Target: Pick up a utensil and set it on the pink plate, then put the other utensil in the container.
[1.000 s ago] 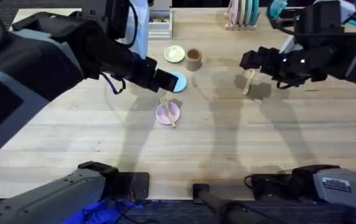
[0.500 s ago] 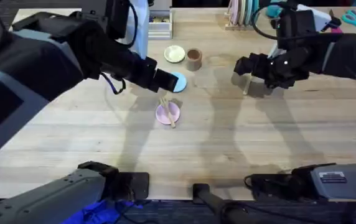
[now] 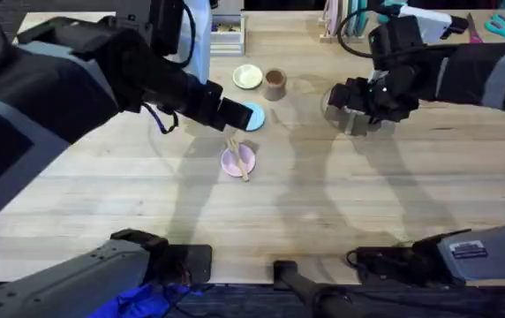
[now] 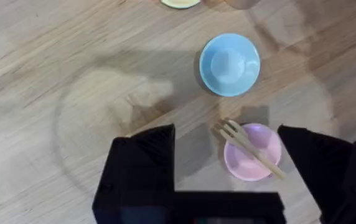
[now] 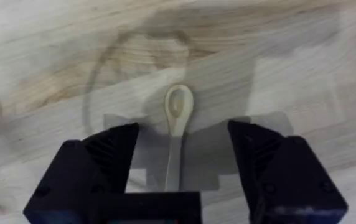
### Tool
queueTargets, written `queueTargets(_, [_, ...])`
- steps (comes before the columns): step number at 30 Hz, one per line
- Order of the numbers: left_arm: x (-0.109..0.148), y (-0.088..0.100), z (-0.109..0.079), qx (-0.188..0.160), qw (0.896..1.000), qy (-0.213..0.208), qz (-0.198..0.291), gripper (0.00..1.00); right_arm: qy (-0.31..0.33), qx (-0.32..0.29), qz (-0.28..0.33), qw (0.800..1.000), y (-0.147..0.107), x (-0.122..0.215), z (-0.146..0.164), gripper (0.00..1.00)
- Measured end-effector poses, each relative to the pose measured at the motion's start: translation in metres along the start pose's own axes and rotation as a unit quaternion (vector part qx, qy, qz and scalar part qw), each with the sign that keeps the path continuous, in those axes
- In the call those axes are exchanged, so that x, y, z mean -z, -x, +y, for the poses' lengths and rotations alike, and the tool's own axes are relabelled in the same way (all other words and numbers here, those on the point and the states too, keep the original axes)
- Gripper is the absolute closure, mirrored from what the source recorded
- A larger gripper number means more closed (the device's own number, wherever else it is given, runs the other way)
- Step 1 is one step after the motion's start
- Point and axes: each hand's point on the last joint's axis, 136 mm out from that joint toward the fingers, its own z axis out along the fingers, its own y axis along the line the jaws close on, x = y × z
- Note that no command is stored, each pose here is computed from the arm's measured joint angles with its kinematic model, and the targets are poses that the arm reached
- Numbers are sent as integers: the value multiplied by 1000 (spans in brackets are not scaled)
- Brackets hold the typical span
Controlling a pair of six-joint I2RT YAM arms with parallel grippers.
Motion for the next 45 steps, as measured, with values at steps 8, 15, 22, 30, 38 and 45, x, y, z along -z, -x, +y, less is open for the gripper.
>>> queueTargets(8, [0,0,0,0,1000,0,0,9,0,-2,-3,1000,-2,1,8,404])
queueTargets(15, [0,0,0,0,1000,0,0,9,-2,-11,-3,1000,-2,1,7,703])
queueTargets(22, [0,0,0,0,1000,0,0,9,-1,-20,-2,1000,-2,1,8,921])
queueTargets(30, [0,0,0,0,1000,0,0,9,-1,-22,-3,1000,-1,2,8,949])
queueTargets(38, [0,0,0,0,1000,0,0,9,-1,-22,-3,1000,-1,2,8,951])
queueTargets(45, [0,0,0,0,1000,0,0,9,1,-17,-3,1000,1,3,9,954])
